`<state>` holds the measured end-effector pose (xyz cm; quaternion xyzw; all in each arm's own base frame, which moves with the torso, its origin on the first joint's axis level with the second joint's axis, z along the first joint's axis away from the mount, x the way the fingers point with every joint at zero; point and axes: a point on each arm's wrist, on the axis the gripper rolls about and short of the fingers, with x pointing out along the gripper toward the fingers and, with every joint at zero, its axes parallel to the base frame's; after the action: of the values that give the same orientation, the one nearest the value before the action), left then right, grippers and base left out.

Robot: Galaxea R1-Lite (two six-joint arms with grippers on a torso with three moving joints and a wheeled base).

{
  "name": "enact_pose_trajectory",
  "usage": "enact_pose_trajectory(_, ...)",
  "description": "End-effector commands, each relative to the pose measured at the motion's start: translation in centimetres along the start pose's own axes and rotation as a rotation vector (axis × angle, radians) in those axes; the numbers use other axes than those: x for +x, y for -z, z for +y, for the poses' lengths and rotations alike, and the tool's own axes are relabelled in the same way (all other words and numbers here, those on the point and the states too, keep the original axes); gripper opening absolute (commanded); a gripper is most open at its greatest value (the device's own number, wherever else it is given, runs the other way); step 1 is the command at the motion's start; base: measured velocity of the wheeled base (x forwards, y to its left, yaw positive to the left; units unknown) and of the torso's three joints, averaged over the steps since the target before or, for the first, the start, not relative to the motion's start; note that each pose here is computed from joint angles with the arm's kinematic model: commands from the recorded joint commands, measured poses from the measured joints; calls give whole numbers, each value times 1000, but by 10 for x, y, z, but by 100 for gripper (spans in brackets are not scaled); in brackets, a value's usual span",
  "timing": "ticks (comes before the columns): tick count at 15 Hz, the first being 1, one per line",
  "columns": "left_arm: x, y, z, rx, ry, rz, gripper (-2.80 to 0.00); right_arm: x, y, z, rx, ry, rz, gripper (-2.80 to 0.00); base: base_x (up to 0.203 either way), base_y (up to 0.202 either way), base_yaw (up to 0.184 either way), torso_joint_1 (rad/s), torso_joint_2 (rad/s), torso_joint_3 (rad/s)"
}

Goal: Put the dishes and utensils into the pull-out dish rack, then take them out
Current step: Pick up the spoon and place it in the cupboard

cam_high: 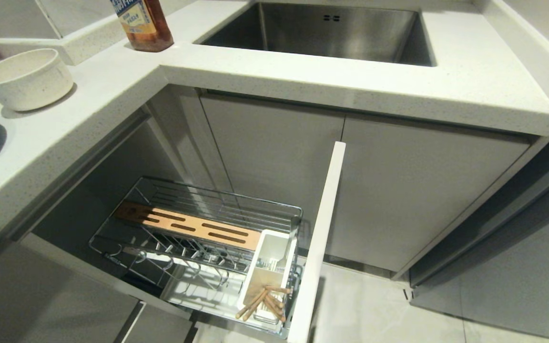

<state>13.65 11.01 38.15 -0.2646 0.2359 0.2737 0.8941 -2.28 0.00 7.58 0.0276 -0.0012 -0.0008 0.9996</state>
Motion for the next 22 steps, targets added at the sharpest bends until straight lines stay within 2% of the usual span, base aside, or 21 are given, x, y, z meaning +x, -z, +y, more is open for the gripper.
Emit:
enact_pose_trajectory(1, -22, 2, -6, -5, 33, -59, -280, 0, 0, 0, 0, 0, 0, -280, 0, 0, 0, 0, 0, 0)
enact_pose_trajectory(3, -39, 9, -20, -2, 116, -78, -280, 0, 0, 0, 0, 0, 0, -280, 0, 0, 0, 0, 0, 0)
enact_pose_trajectory(6, -52, 27, -43, 46, 280, 2, -280, 0, 0, 0, 0, 0, 0, -280, 0, 0, 0, 0, 0, 0)
enact_pose_trajectory(9, -66, 52, -62, 127, 445, 167, -280, 0, 0, 0, 0, 0, 0, -280, 0, 0, 0, 0, 0, 0)
enact_pose_trajectory(13, -82, 83, -78, 284, 623, 395, -280, 0, 0, 0, 0, 0, 0, -280, 0, 0, 0, 0, 0, 0)
enact_pose_trajectory(16, -76, 103, -93, 399, 646, 560, -280, 0, 0, 0, 0, 0, 1, -280, 0, 0, 0, 0, 0, 0)
enact_pose_trajectory(18, -65, 117, -111, 471, 637, 656, -280, 0, 0, 0, 0, 0, 0, -280, 0, 0, 0, 0, 0, 0)
enact_pose_trajectory(20, -54, 130, -128, 499, 601, 735, -280, 0, 0, 0, 0, 0, 1, -280, 0, 0, 0, 0, 0, 0)
enact_pose_trajectory(22, -31, 146, -148, 506, 520, 815, -280, 0, 0, 0, 0, 0, -1, -280, 0, 0, 0, 0, 0, 0)
